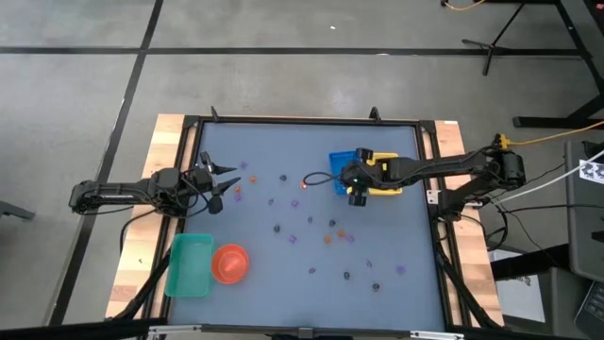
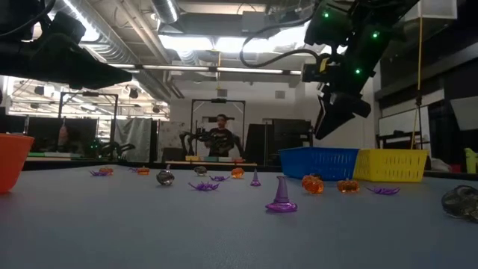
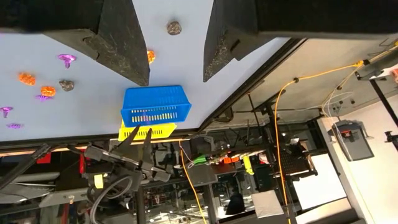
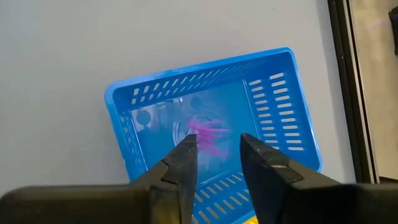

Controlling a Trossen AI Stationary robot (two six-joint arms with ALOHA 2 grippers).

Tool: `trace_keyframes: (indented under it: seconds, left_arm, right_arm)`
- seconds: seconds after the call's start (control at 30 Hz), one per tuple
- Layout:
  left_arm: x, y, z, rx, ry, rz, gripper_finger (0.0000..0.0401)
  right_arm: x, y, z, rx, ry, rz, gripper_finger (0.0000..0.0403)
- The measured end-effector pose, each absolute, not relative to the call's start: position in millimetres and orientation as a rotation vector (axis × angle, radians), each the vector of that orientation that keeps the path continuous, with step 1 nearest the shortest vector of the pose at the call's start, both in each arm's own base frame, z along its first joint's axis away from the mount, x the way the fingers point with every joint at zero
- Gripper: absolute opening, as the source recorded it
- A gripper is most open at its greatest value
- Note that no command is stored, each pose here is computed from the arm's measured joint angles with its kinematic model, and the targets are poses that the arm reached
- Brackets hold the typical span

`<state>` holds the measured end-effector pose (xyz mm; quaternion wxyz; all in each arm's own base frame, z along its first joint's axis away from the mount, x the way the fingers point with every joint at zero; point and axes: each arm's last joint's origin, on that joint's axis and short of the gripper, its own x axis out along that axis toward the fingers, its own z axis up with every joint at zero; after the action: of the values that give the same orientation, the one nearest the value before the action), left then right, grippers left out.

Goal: Sort Halloween decoration
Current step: Put the violet spider toy into the blue box, then put the orange pumpkin toy into the yellow box

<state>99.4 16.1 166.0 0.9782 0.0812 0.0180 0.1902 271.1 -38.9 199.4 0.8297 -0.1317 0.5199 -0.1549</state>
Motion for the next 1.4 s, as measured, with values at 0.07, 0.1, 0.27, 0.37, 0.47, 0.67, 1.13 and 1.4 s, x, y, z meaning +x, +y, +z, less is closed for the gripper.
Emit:
trace_keyframes:
  seconds: [0.07, 0.1, 0.27, 0.37, 0.47, 0.67, 1.13, 1.4]
  left_arm:
    - [99.4, 16.1, 166.1, 0.164, 0.036, 0.383, 0.0137]
    - [99.4, 16.1, 166.1, 0.164, 0.036, 0.383, 0.0137]
    - [99.4, 16.1, 166.0, 0.164, 0.036, 0.383, 0.0137]
    - [99.4, 16.1, 166.0, 0.164, 0.037, 0.383, 0.0137]
    - [99.4, 16.1, 166.0, 0.164, 0.036, 0.383, 0.0137]
    - [99.5, 16.1, 166.0, 0.164, 0.037, 0.383, 0.0137]
    - [99.4, 16.1, 166.0, 0.164, 0.037, 0.383, 0.0137]
    - [99.4, 16.1, 165.9, 0.164, 0.037, 0.383, 0.0137]
  right_arm:
    - [271.1, -38.9, 199.3, -0.279, 1.103, -0.329, 0.0144]
    - [271.1, -38.9, 199.3, -0.279, 1.103, -0.329, 0.0153]
    - [271.1, -38.9, 199.4, -0.279, 1.103, -0.329, 0.0197]
    - [271.4, -39.0, 199.4, -0.279, 1.101, -0.329, 0.0213]
    - [272.9, -38.5, 203.8, -0.279, 1.102, -0.325, 0.022]
    - [285.6, -36.7, 237.0, -0.104, 1.032, -0.294, 0.0214]
    - [297.4, 33.2, 265.7, 0.017, 0.933, 0.108, 0.0189]
    - [289.5, 71.5, 264.8, -0.091, 0.937, 0.151, 0.0172]
